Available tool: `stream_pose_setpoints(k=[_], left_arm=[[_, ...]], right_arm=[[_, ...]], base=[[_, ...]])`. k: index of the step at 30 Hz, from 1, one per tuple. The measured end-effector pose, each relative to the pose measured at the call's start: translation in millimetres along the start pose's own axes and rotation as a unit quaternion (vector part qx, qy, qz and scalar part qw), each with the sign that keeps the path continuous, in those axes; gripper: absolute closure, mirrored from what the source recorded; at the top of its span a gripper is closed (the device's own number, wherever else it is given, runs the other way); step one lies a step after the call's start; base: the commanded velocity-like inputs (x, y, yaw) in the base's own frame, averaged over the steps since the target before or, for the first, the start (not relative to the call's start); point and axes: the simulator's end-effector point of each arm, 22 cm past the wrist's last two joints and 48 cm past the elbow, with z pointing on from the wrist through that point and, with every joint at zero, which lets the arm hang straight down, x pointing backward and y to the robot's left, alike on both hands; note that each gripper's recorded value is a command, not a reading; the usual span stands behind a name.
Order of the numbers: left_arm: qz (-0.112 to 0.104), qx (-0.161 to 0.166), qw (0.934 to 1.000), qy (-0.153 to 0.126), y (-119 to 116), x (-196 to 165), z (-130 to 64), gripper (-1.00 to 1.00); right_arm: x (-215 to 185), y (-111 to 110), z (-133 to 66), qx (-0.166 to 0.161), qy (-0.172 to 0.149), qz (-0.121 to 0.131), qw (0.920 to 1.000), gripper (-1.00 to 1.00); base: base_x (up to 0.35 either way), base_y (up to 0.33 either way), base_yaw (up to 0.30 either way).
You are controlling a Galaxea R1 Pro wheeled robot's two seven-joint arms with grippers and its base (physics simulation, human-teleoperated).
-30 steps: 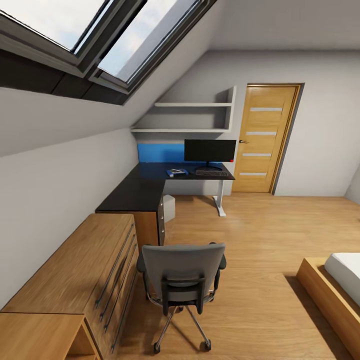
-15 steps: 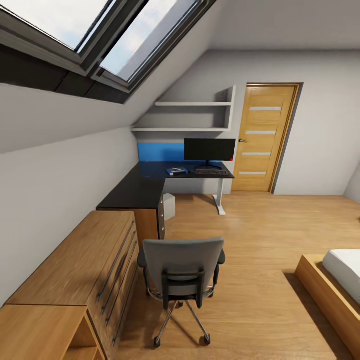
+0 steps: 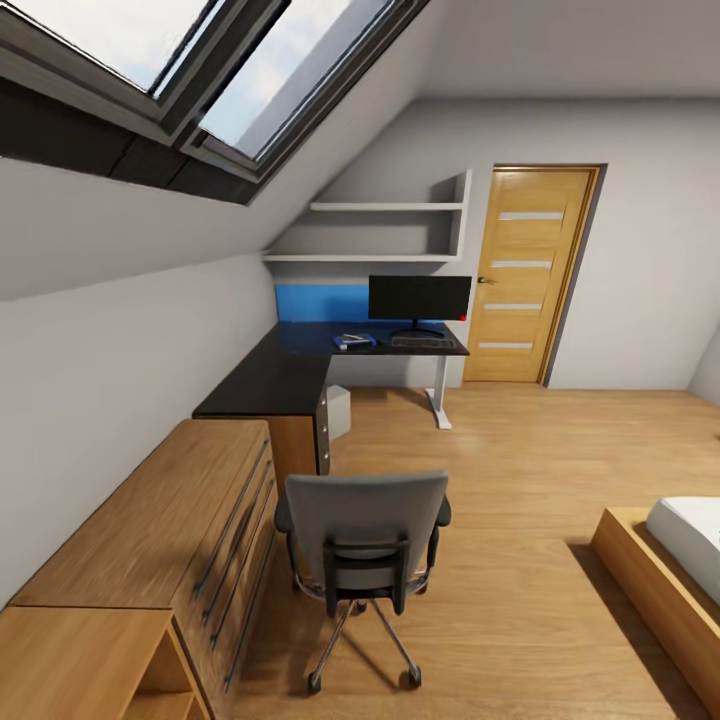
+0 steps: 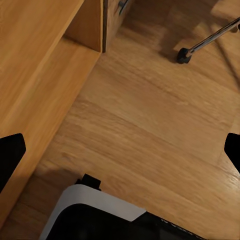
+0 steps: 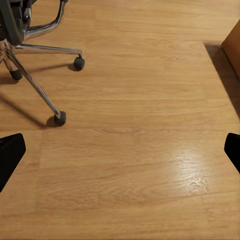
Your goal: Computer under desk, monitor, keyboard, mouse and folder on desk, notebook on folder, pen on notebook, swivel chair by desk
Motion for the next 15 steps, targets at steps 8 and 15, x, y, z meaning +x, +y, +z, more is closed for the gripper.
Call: stream_pose_setpoints(k=[8,15], left_arm=[[0.000,0.000,1.0000,0.000,-1,2,7.9,-1.00],[0.000,0.000,1.0000,0.000,-1,5,14.8,-1.00]], right_arm=[[5,2,6.4,0.000,0.000,0.000,1.0000,-1.00],[10,3,12.0,0.000,-0.001,0.000,1.0000,-1.00]], base=[[-0.222,0.000,0.000],[-0.046,0.000,0.000]])
